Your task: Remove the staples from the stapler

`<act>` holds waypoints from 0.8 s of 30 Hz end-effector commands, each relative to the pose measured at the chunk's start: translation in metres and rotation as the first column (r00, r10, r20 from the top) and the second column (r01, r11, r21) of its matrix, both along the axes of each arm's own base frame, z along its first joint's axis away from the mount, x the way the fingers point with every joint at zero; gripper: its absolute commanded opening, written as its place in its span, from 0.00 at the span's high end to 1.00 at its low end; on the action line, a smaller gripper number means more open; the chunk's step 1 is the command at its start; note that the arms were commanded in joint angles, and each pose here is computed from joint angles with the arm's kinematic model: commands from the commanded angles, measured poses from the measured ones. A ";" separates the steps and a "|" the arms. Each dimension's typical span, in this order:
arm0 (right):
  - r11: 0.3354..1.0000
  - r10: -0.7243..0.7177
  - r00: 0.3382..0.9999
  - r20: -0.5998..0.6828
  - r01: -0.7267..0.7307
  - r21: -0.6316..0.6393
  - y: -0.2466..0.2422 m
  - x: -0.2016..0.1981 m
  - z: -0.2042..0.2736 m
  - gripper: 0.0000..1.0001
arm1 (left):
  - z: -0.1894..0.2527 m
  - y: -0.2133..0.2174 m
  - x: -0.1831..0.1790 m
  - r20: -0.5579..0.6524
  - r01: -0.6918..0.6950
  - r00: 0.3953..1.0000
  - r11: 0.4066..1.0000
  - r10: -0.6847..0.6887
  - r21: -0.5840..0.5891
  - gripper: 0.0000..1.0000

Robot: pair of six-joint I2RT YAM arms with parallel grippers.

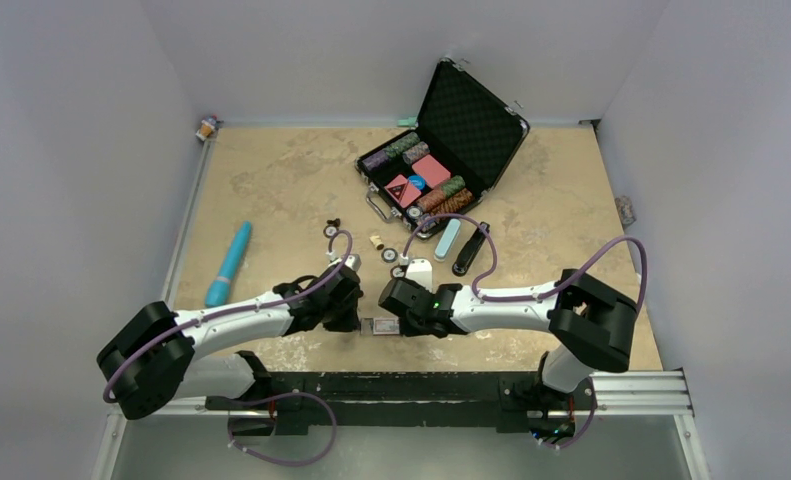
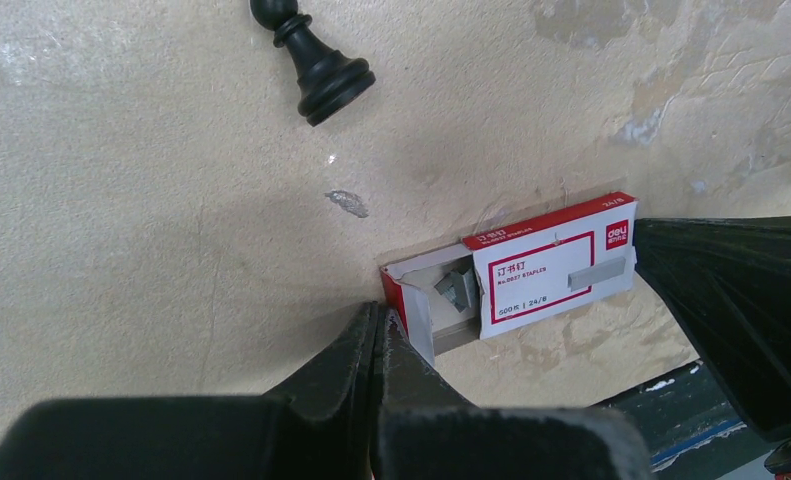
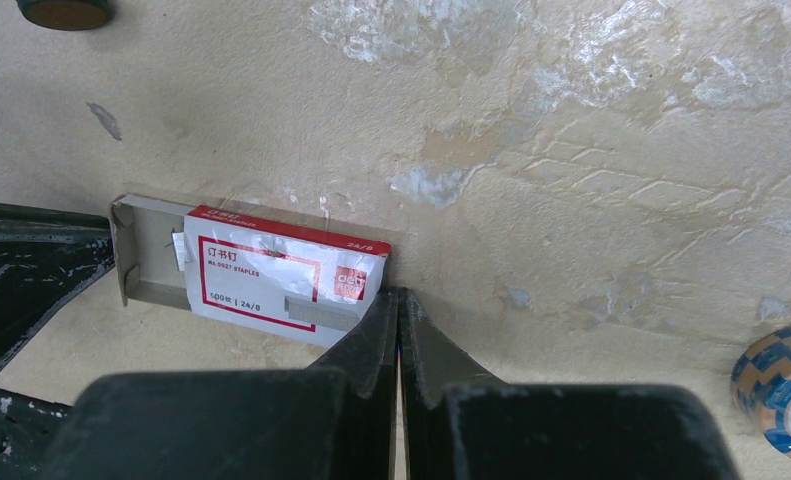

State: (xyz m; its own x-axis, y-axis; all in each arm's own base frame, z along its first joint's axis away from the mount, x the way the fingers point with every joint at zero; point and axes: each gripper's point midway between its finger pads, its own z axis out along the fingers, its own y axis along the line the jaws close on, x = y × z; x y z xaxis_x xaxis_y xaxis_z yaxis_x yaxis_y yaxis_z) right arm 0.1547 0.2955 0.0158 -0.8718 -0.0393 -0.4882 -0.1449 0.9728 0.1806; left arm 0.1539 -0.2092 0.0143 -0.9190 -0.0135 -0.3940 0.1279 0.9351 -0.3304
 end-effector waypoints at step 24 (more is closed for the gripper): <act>1.000 0.022 1.000 -0.005 -0.022 0.007 0.008 0.002 -0.009 1.00 | -0.008 0.016 -0.006 0.001 -0.014 1.000 0.999 0.014 0.032 1.00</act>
